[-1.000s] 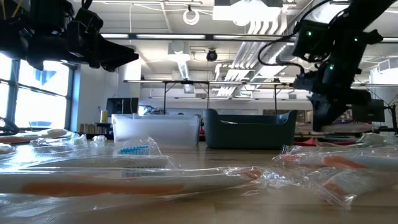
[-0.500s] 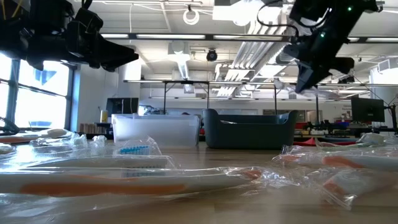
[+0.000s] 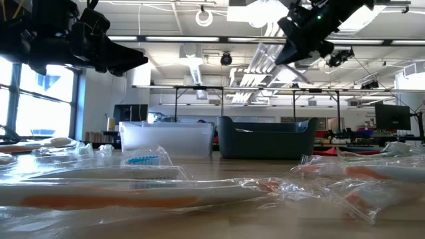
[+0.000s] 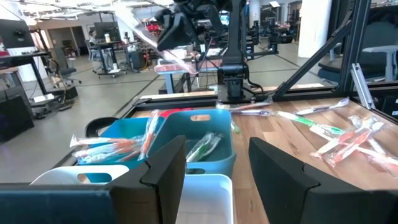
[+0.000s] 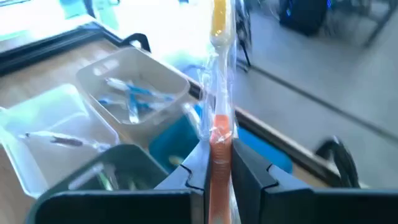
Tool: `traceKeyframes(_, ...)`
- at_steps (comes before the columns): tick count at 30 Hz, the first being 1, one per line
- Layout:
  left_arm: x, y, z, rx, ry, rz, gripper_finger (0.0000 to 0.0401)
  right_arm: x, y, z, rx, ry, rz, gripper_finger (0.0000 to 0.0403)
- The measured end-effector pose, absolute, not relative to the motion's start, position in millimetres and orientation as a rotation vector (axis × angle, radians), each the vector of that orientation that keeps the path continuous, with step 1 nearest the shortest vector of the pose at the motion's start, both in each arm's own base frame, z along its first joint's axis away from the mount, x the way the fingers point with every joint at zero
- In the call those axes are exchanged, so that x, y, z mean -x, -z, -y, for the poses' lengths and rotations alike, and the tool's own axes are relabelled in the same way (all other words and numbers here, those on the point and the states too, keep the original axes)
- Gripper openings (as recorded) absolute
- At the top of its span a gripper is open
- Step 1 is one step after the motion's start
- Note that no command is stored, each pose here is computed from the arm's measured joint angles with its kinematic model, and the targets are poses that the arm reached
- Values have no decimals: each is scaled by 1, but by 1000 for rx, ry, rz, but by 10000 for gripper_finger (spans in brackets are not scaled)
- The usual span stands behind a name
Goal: Pick & Place Toothbrushes
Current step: Put the orange toothbrush into the blue bin
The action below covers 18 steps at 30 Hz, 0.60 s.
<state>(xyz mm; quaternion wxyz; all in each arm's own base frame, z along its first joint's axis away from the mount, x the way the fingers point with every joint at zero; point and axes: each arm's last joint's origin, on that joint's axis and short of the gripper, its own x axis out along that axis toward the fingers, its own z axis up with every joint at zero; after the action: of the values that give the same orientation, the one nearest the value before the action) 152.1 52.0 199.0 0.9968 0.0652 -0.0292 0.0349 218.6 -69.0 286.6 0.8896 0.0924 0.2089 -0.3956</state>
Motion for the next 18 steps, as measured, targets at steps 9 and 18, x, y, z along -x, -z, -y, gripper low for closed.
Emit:
traceKeyframes(9, -152, -199, -53, -129, -116, 57, 171, -244, -267, 89, -36, 784, -515, 33)
traceKeyframes(18, -152, -199, -54, -154, -143, 54, 171, -253, -243, 119, 82, 810, -685, 33)
